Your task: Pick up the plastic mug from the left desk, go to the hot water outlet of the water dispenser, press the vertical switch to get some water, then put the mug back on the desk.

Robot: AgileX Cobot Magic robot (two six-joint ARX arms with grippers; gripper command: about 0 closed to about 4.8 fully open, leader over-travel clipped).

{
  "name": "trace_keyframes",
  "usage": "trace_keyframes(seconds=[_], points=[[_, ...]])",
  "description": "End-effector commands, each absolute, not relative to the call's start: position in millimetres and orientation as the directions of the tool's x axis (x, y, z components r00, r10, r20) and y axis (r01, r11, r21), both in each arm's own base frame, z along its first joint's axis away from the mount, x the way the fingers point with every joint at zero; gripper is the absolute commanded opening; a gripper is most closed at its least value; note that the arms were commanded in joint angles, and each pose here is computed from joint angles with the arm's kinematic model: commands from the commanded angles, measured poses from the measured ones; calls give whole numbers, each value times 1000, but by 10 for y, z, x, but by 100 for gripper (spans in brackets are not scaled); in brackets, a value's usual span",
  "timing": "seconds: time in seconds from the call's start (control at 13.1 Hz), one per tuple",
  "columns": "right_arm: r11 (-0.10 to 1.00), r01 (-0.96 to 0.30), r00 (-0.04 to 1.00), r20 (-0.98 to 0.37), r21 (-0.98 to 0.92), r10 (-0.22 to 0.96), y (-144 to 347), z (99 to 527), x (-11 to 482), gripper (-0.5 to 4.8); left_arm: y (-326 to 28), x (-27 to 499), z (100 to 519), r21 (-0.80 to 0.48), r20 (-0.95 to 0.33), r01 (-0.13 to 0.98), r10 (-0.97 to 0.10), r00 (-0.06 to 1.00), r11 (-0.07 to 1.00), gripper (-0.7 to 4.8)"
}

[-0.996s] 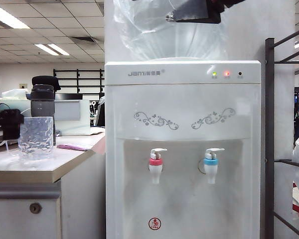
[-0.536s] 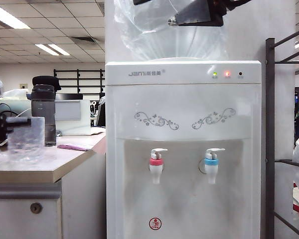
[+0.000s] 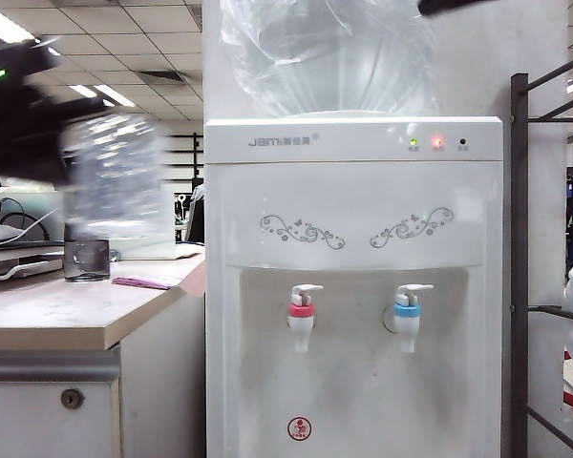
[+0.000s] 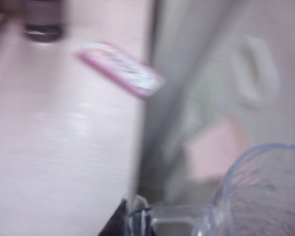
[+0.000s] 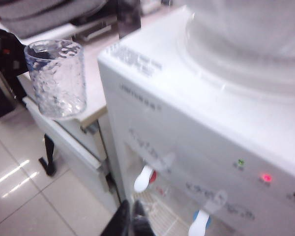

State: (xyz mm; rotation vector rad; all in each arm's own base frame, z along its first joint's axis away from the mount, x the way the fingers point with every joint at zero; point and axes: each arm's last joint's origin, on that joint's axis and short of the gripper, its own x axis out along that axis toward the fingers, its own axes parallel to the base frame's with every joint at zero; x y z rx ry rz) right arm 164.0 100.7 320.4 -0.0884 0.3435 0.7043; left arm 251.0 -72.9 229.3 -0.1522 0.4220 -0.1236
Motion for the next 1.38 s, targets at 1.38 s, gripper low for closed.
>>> trace_keyframes(seconds=[1.38], points=[[710,-704,646,-389,28,656,1201,2967,1966,-1,-2030,2411,486,-212,-490,259,-332,806,942,-6]])
